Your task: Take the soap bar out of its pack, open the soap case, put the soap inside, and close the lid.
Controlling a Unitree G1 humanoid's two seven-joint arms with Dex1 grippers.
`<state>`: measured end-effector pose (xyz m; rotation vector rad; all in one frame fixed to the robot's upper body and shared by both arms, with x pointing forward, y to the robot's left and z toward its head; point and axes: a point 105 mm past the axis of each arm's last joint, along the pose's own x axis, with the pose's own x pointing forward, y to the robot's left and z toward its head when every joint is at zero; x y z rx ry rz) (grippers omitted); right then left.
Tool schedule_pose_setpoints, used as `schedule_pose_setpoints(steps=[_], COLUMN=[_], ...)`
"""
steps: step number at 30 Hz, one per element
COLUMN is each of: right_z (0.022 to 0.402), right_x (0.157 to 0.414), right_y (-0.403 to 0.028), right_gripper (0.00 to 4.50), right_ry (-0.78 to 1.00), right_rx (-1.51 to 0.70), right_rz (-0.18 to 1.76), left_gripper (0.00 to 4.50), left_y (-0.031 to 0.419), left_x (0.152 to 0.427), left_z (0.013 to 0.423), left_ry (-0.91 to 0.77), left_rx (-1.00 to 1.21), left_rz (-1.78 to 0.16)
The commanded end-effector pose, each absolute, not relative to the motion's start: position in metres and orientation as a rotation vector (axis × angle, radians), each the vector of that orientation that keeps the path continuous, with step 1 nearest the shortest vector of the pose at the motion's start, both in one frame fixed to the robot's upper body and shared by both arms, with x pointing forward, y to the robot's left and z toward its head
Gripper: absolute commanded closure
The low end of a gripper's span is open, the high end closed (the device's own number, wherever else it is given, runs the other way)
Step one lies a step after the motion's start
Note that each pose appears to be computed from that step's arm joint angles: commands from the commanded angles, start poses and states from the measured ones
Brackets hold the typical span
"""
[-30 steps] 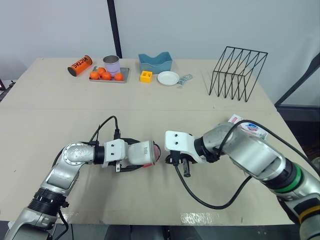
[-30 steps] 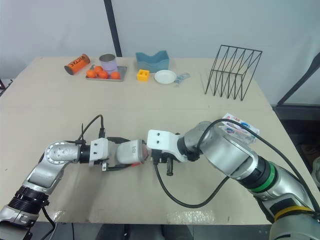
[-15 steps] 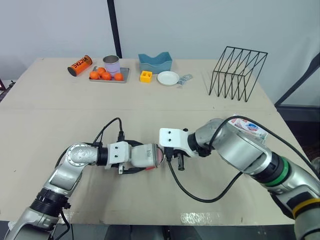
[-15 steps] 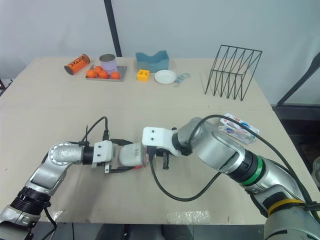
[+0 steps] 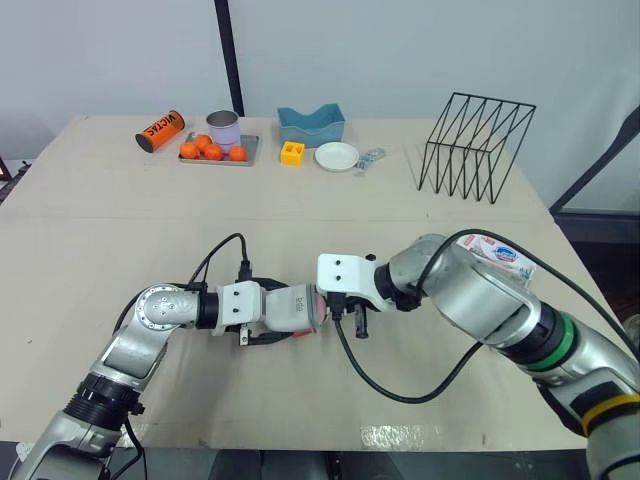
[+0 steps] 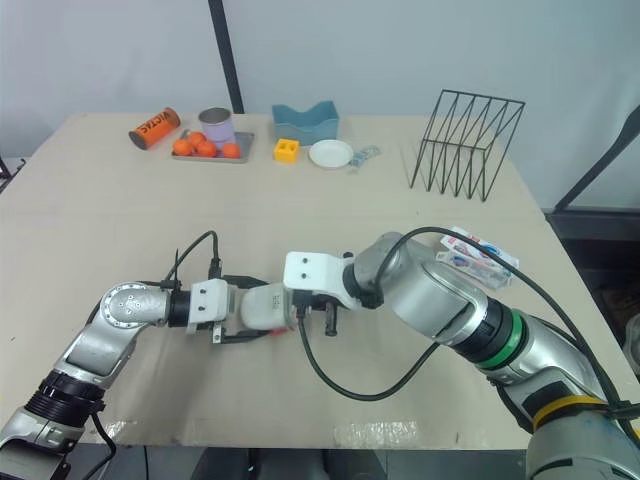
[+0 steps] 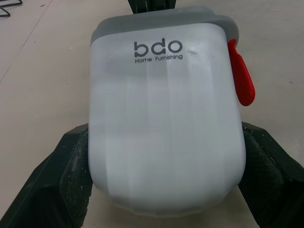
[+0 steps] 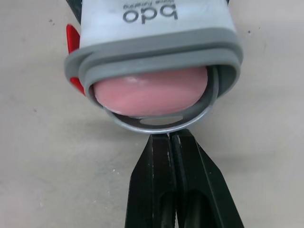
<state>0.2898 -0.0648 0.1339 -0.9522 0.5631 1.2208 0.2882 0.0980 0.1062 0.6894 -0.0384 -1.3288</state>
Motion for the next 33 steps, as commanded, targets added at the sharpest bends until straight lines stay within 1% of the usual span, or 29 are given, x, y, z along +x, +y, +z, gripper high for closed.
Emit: schedule_pose_setpoints(steps=[1,4,9,12,13,14,15,16,19,21,24,33], right_z=[0.142,0.146,0.156,0.171,0.176,0.178,0.178,0.178,0.175,0.173,0.173,0.172], right_x=[0.301,0.305,0.305,0.306,0.310,0.312,0.313,0.311,0.305,0.303,0.302,0.297], right_y=[-0.079,-0.088,-0.100,-0.104,-0.106,-0.109,-0.110,-0.110,-0.111,-0.112,-0.111,-0.110], right_gripper=[4.43,4.43,4.43,4.43,4.43,3.79,3.68,3.35,2.07,1.40,0.05,0.05], right_ry=[0.531,0.535,0.513,0.449,0.438,0.438,0.441,0.449,0.467,0.486,0.497,0.521], right_rx=[-0.964,-0.929,-0.871,-0.760,-0.707,-0.680,-0.668,-0.646,-0.627,-0.618,-0.599,-0.590], right_rz=[1.148,1.104,1.063,1.026,0.979,0.945,0.931,0.928,0.931,0.923,0.924,0.937], left_gripper=[0.96,0.96,0.96,0.96,0.96,0.96,0.96,0.96,0.96,0.96,0.96,0.96], left_y=[0.102,0.107,0.114,0.121,0.126,0.129,0.131,0.133,0.134,0.133,0.131,0.127], left_x=[0.287,0.286,0.283,0.283,0.283,0.282,0.281,0.279,0.274,0.272,0.274,0.275], left_z=[0.118,0.117,0.116,0.119,0.118,0.117,0.117,0.117,0.118,0.120,0.122,0.123], left_ry=[-0.085,-0.070,-0.054,-0.050,-0.040,-0.032,-0.024,-0.017,-0.006,-0.003,-0.006,-0.005], left_rx=[0.699,0.707,0.681,0.628,0.632,0.641,0.648,0.649,0.653,0.649,0.657,0.656], left_rz=[-1.315,-1.312,-1.307,-1.282,-1.274,-1.272,-1.276,-1.280,-1.301,-1.310,-1.309,-1.324])
